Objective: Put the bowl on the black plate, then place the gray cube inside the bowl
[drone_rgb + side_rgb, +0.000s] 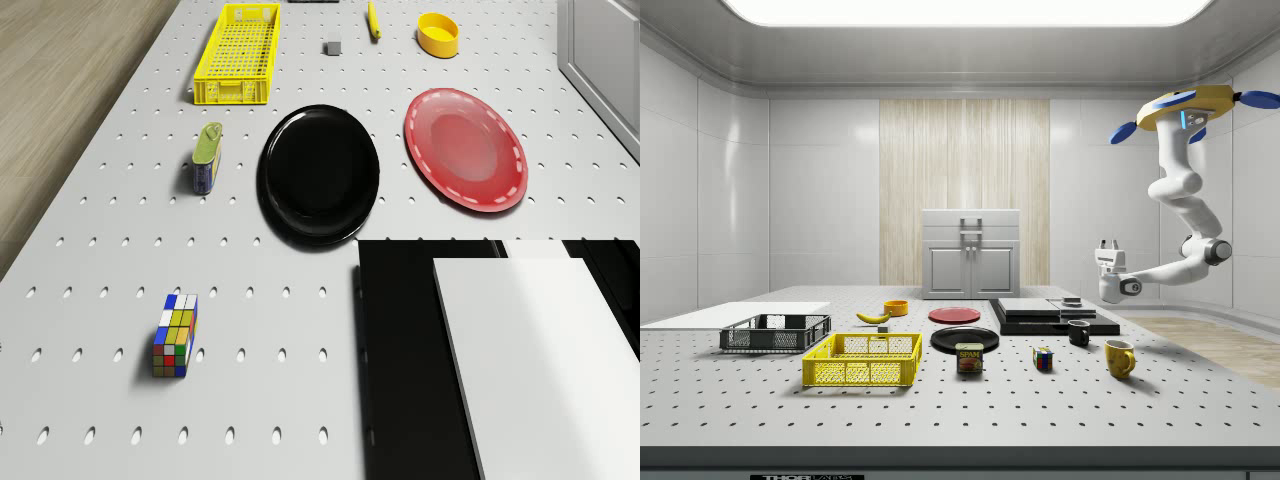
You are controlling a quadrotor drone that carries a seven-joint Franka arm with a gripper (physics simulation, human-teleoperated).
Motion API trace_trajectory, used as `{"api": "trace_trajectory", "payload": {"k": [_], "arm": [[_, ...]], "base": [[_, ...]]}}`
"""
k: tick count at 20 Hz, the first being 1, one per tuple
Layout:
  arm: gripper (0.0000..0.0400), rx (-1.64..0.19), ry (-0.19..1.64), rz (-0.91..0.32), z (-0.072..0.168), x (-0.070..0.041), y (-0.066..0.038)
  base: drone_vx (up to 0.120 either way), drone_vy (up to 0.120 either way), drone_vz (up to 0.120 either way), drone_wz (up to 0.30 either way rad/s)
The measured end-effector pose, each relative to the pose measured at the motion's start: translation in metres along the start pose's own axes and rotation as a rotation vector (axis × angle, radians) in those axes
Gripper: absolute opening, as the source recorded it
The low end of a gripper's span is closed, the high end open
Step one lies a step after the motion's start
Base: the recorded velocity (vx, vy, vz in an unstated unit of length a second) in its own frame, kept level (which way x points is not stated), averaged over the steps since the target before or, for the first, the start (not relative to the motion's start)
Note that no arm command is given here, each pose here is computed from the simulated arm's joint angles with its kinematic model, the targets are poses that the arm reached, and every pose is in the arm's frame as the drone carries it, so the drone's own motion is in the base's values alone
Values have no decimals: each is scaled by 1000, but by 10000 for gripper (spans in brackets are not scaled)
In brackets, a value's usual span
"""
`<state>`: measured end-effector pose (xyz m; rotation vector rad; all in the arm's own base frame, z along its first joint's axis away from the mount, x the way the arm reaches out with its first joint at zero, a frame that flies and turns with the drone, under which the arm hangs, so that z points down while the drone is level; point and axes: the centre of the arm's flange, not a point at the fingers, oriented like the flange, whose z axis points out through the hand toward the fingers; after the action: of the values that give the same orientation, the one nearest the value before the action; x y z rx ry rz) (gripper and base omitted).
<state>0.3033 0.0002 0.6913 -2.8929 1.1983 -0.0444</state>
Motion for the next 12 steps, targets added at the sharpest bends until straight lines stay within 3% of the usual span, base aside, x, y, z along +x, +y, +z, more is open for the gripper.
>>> {"api": "trace_trajectory", "payload": {"k": [7, 12], "arm": [[400, 1, 6, 0, 0, -1, 0], [400, -1, 14, 0, 0, -1, 0]], "base": [[120, 0, 0, 0], [120, -120, 0, 0]]}}
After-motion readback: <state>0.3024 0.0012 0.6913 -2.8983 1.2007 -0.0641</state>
